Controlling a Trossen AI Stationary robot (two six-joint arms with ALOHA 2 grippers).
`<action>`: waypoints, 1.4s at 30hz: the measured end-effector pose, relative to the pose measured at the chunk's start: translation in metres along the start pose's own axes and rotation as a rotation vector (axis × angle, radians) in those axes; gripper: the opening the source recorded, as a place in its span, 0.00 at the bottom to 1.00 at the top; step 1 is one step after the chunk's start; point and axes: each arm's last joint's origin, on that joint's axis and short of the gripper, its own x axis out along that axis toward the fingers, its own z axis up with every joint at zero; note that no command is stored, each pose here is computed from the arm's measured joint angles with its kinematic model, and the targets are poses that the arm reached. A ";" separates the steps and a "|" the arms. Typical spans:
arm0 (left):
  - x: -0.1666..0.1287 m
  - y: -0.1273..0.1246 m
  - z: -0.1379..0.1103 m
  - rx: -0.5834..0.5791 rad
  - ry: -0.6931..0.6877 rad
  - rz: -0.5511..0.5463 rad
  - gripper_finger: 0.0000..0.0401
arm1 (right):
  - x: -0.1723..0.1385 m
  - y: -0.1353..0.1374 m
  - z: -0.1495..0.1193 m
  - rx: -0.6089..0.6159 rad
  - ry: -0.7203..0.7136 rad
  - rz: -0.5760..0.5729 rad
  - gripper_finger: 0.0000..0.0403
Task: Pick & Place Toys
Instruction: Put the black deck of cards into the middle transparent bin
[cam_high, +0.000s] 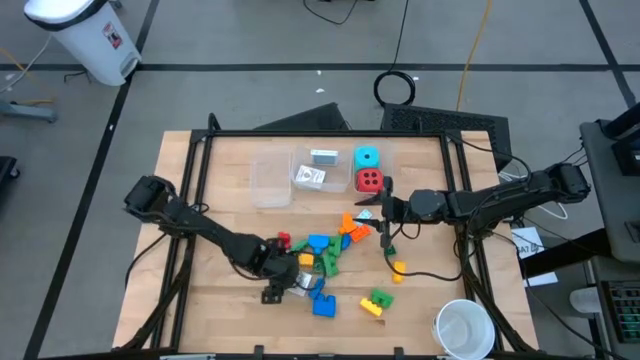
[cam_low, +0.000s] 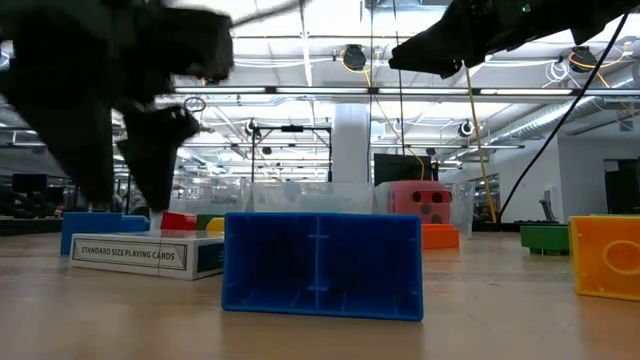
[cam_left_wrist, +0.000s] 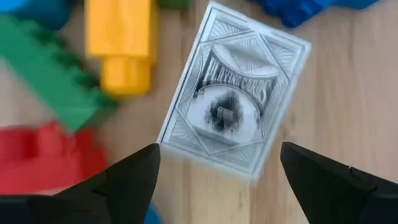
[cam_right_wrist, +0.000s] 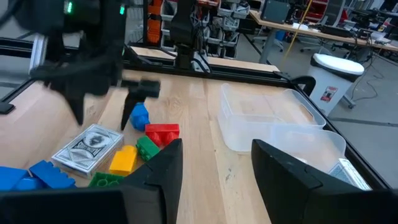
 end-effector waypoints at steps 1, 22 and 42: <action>-0.004 0.000 0.001 0.001 -0.025 0.003 0.84 | 0.000 0.000 0.000 -0.001 0.000 0.000 0.40; 0.031 -0.011 0.004 0.186 -0.055 0.086 0.84 | 0.000 0.000 0.000 -0.004 0.001 0.000 0.40; 0.059 -0.008 -0.013 0.211 -0.057 0.294 0.84 | 0.000 0.000 0.000 -0.003 -0.001 -0.001 0.40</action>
